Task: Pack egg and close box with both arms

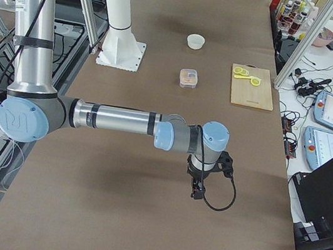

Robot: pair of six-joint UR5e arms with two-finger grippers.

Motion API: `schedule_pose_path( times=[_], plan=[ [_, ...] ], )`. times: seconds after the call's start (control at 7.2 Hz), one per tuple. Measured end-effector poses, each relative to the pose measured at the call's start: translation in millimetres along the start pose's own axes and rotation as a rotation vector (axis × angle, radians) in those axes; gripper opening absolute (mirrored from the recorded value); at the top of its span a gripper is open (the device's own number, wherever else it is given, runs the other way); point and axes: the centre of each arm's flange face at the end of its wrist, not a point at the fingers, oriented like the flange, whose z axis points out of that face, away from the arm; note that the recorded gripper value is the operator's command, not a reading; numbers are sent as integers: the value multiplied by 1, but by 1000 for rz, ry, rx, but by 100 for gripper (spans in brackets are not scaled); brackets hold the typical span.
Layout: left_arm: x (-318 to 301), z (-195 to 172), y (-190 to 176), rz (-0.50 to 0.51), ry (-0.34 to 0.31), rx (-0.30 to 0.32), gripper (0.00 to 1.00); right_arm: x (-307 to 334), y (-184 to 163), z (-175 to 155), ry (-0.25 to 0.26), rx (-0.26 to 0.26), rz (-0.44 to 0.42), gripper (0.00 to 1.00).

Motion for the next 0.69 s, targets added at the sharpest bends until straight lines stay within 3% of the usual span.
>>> schedule_pose_path(
  times=[0.69],
  plan=[
    [-2, 4, 6, -2, 1, -7, 98, 0, 2, 1, -2, -1, -2, 100]
  ],
)
